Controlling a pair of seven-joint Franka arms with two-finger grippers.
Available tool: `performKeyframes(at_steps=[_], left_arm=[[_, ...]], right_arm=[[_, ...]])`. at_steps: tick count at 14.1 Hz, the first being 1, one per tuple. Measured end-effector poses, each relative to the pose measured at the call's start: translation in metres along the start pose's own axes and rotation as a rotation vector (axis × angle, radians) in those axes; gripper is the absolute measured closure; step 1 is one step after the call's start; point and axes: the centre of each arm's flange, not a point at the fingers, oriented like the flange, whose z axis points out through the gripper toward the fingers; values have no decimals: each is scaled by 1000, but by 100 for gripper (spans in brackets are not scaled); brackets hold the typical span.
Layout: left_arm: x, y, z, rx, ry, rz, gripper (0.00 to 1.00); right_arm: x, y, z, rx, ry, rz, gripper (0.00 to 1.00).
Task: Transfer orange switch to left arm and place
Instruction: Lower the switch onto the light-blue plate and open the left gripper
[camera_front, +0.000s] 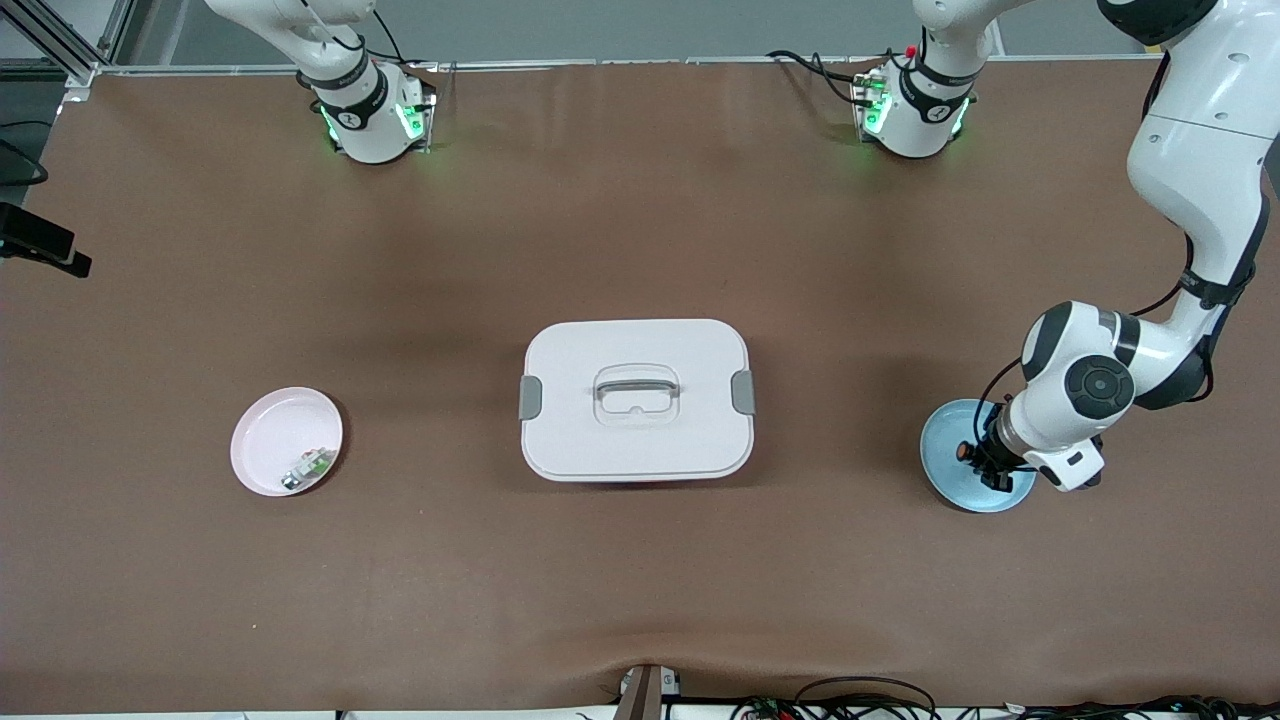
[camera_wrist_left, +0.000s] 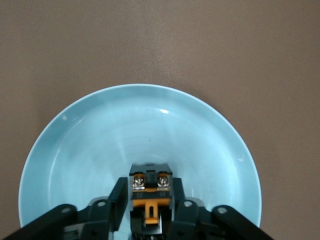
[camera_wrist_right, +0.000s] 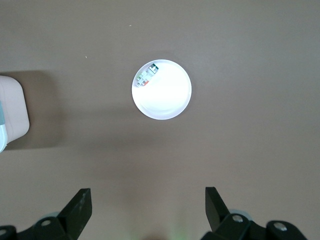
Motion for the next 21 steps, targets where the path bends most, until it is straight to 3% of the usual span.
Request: performKeyframes(at_steps=[3,5,7,13,21], left_arm=[[0,0,0,-1,1,2,24],[1,1,-1,-3,3,4,20],[1,2,-2,-6,3,3,2],[4,6,-9,-17,-12,74,0],[13,-6,-45,-27,-85,377,0]], right_arm=[[-1,7,0,0,0,12,0],[-1,7,0,0,-1,12,0],[-1,7,0,0,-1,13,0],[-1,8,0,1,-1,14,0],[-1,7,0,1,-1,7,0]])
